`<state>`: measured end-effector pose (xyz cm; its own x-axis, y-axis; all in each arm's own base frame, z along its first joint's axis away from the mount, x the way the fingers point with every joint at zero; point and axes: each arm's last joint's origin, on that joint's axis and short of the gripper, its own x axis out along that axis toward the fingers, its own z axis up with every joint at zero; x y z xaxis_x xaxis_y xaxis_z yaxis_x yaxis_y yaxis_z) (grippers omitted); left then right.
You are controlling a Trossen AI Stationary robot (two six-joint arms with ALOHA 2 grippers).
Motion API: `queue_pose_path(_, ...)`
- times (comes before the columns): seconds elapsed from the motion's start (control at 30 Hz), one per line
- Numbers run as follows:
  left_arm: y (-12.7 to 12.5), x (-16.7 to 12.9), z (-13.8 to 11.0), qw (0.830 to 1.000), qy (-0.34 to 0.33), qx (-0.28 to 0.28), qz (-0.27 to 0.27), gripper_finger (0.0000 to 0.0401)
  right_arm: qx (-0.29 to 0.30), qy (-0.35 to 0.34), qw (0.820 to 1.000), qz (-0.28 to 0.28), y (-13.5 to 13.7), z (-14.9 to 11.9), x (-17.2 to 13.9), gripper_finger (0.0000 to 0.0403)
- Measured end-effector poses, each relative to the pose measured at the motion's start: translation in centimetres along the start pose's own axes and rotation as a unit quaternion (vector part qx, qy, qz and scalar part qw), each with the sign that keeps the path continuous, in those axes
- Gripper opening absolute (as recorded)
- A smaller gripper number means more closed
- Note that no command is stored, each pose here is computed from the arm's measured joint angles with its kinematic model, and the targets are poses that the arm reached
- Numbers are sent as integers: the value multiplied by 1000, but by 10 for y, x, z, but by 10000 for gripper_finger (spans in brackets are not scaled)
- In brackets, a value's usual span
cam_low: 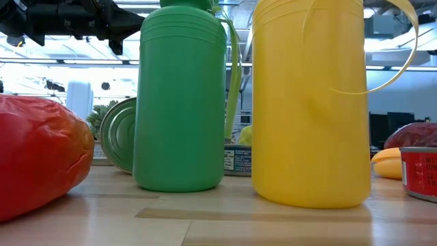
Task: Pick & Place Food Item
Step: Put the blue tuna can into the left transparent bin
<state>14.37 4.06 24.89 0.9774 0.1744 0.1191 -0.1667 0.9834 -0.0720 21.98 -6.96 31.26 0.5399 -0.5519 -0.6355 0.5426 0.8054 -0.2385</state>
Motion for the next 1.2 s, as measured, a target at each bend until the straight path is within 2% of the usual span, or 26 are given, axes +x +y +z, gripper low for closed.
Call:
queue_pose_path(0.4, 0, 0, 0, 1000, 0, 0, 0, 1, -39, -13, 996, 76, 43, -6, -20, 107)
queue_pose_path(0.77, 0, 0, 0, 1000, 0, 0, 0, 1, -62, 10, 992, 109, 66, -20, -36, 107)
queue_pose_path(0.97, 0, 0, 0, 1000, 0, 0, 0, 1, -88, 19, 990, 105, 76, -37, -30, 107)
queue_pose_path(1.2, 0, 0, 0, 1000, 0, 0, 0, 1, -88, 4, 990, 109, 85, -54, -13, 107)
